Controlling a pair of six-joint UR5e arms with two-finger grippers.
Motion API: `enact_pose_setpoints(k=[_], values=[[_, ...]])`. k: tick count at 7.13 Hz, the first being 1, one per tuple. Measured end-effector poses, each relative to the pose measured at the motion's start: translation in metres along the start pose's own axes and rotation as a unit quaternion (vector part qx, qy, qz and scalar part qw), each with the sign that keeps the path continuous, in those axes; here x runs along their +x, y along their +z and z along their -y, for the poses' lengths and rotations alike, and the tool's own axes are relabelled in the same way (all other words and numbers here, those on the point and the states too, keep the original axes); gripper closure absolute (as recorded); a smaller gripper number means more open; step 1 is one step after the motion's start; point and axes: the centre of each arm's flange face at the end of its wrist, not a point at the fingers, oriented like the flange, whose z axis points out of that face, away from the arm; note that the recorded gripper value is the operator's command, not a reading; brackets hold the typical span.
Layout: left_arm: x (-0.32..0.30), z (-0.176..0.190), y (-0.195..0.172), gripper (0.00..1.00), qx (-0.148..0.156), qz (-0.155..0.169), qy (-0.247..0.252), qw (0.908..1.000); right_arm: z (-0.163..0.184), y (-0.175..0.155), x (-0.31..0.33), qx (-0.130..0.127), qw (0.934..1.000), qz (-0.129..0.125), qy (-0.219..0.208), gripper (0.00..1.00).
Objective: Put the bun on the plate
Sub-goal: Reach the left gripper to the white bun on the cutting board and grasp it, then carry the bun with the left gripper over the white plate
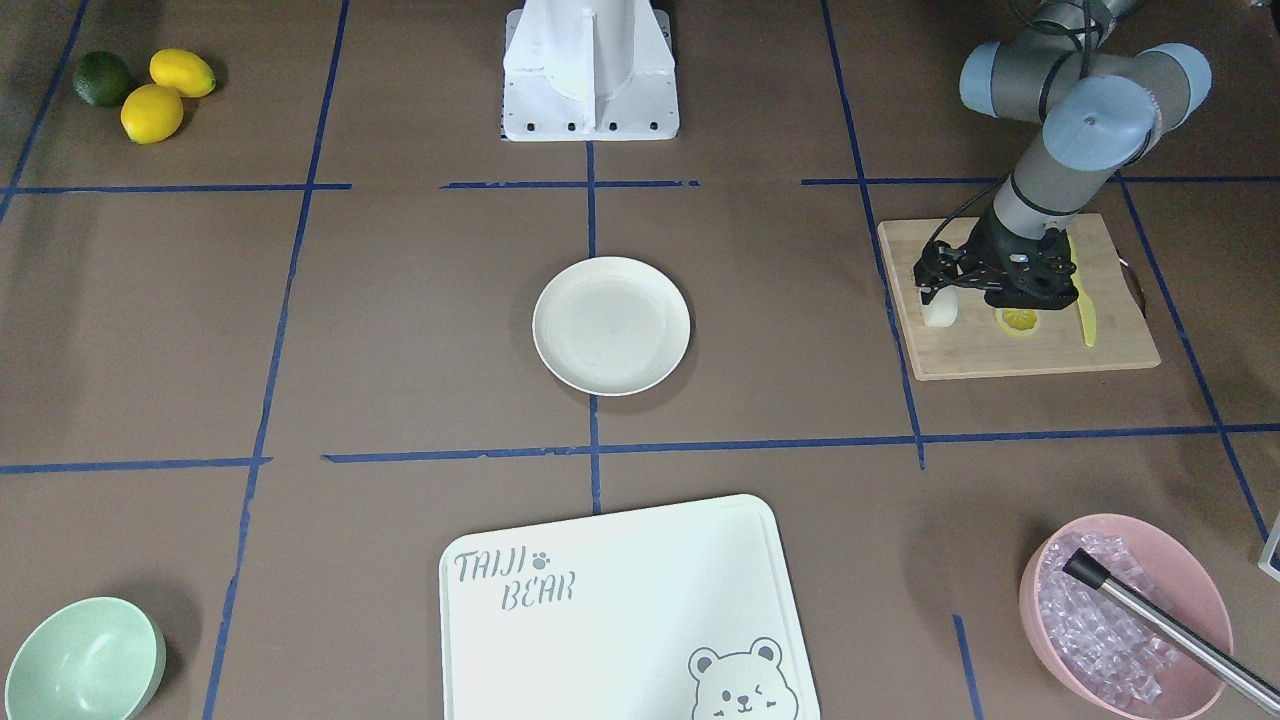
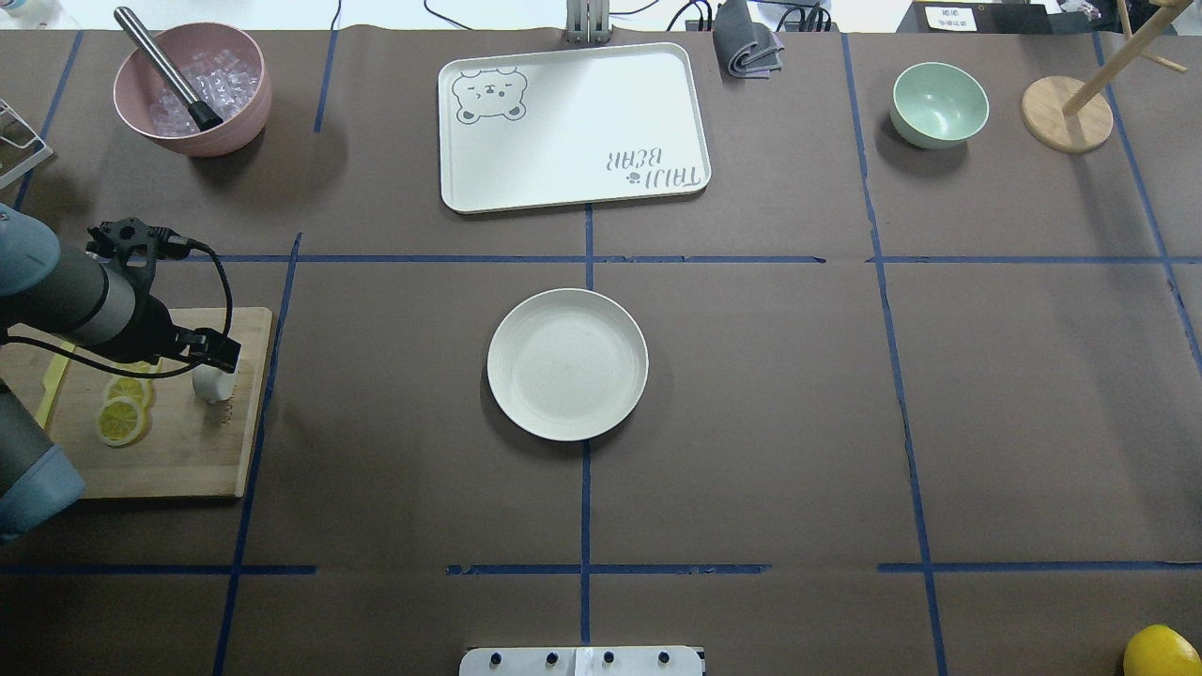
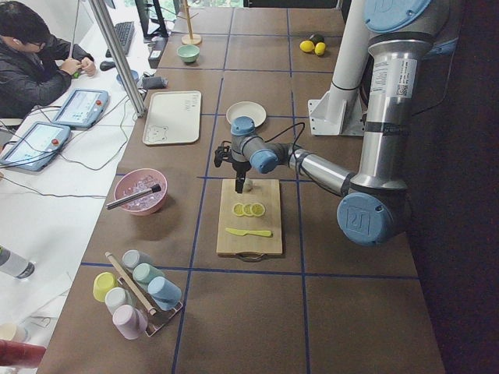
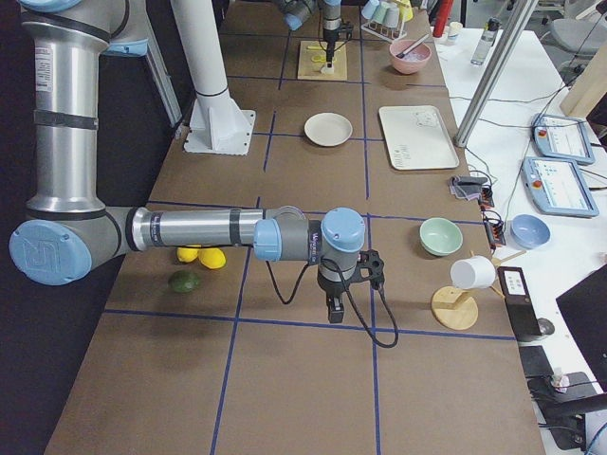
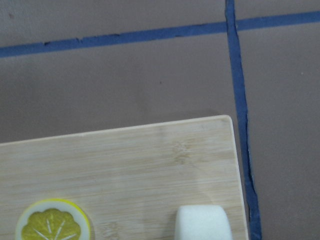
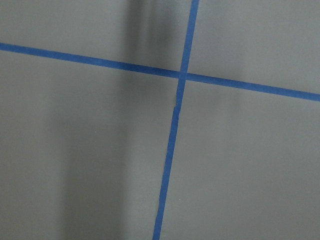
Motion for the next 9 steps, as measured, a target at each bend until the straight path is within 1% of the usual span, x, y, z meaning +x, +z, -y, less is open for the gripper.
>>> enact_pose_setpoints(k=[1,2,3,4,6,7,8,9], values=[[0.006,-0.005,0.006,0.26,-0.007,0.000,-0.002,1.0000,0.000,0.000,0.000,0.000,1.0000,0.000,0.000,0.00],[0.011,-0.007,0.009,0.59,-0.009,-0.001,-0.001,1.0000,0.000,0.000,0.000,0.000,1.0000,0.000,-0.001,0.00],[0.014,-0.008,0.011,0.70,-0.011,-0.002,0.001,0.9999,0.000,0.000,0.000,0.000,1.0000,0.000,-0.001,0.00],[0.018,-0.008,0.011,0.75,-0.012,-0.003,0.003,0.9999,0.001,-0.001,0.000,0.001,1.0000,0.000,-0.001,0.00],[0.025,-0.005,0.007,0.75,-0.010,-0.007,0.006,0.9999,0.002,-0.001,-0.001,0.001,1.0000,-0.001,-0.002,0.00],[0.036,-0.001,0.000,0.75,-0.004,-0.015,0.007,0.9999,0.003,-0.001,-0.001,0.002,1.0000,-0.001,-0.002,0.00],[0.055,0.007,-0.010,0.74,0.004,-0.025,-0.002,0.9997,0.003,-0.002,-0.001,0.002,1.0000,-0.001,-0.002,0.00],[0.082,0.019,-0.020,0.74,0.008,-0.032,-0.023,0.9992,0.003,-0.002,-0.001,0.002,1.0000,-0.001,-0.002,0.00]])
